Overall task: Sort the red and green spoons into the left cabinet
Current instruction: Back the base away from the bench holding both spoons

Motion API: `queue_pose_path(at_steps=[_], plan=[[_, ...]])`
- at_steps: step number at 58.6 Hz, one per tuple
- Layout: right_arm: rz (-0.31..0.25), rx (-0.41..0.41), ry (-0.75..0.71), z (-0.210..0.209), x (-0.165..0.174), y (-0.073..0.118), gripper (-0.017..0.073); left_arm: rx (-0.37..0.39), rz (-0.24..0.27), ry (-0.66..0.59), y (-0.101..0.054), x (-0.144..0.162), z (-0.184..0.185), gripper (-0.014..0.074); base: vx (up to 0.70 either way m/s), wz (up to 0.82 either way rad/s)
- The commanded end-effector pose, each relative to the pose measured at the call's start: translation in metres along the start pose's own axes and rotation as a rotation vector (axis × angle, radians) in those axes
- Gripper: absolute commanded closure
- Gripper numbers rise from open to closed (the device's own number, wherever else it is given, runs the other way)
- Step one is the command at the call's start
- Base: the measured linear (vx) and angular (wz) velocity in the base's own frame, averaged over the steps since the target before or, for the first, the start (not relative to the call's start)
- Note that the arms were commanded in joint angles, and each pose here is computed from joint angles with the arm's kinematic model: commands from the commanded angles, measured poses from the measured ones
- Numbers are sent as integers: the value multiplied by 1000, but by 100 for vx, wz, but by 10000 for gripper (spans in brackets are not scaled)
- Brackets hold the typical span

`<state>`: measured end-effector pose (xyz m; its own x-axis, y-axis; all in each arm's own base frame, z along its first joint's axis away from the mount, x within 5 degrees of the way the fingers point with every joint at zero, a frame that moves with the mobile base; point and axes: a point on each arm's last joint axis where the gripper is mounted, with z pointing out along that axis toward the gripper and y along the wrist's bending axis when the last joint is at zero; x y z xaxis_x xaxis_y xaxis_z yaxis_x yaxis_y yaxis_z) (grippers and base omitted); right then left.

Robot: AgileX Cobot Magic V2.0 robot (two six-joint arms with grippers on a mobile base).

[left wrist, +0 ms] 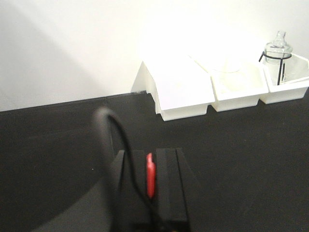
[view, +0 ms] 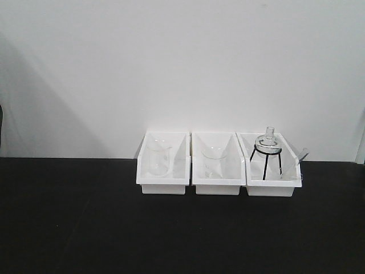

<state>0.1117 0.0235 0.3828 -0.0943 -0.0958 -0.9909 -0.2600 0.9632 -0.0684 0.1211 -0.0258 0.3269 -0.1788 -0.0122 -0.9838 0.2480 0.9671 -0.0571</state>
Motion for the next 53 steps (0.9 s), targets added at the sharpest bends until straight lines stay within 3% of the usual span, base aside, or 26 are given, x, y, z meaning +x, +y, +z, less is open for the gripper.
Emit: queue_pose_path(at_steps=[1,20,53], plan=[[14,75,-117,-9,-7,-5,562,-43,-28,-106,3,-13,-6,594,0,0],[20,26,-53,-11,4,1,562,-37,-27,-97,2,-12,-6,594,0,0],[21,24,-52,-11,4,1,562,-38,-27,-97,2,-12,-6,594,0,0]])
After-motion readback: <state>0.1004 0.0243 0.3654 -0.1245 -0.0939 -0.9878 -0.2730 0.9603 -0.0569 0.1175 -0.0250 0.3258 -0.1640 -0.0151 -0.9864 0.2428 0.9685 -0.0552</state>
